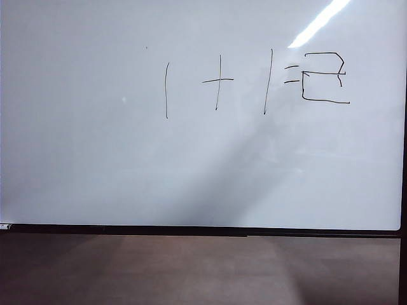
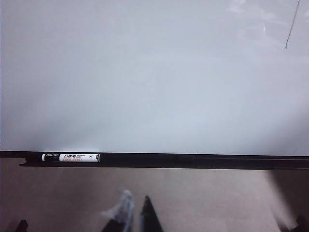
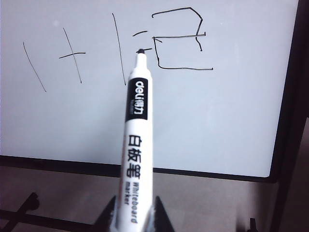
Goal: Reach to the right to find the marker pen, pick it up, and write the answer to the math problem on the whiteboard.
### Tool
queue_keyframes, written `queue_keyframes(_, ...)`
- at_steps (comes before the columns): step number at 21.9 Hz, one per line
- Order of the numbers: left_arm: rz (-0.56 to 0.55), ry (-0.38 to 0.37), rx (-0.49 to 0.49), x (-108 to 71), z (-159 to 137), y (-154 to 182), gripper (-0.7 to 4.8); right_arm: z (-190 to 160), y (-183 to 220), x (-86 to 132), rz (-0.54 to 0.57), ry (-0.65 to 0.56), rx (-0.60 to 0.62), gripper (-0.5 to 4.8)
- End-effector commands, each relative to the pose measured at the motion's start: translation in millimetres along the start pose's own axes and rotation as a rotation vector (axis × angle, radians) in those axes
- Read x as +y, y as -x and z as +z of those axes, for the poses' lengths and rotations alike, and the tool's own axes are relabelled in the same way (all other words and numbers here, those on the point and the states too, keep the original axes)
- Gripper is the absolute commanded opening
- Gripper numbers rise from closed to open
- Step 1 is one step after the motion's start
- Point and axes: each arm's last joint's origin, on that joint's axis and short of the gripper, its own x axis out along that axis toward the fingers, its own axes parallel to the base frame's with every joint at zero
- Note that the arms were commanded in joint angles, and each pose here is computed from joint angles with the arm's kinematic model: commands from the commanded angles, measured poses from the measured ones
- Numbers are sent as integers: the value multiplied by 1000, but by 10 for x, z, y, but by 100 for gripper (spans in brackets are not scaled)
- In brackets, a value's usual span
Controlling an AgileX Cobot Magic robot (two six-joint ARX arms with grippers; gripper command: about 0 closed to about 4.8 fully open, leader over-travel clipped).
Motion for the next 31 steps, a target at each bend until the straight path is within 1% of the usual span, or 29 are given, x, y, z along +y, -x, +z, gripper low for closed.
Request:
queue_keyframes(1, 8, 3, -17, 8, 19, 0, 28, 26, 8, 8, 2, 11, -18, -6)
queue_keyframes(4, 24, 19, -21, 23, 22, 1, 28, 26, 8, 8, 2, 10, -18, -6)
queue_keyframes(31, 17, 17, -16, 22, 17, 1, 27, 26, 7, 12, 6, 11, -17, -6)
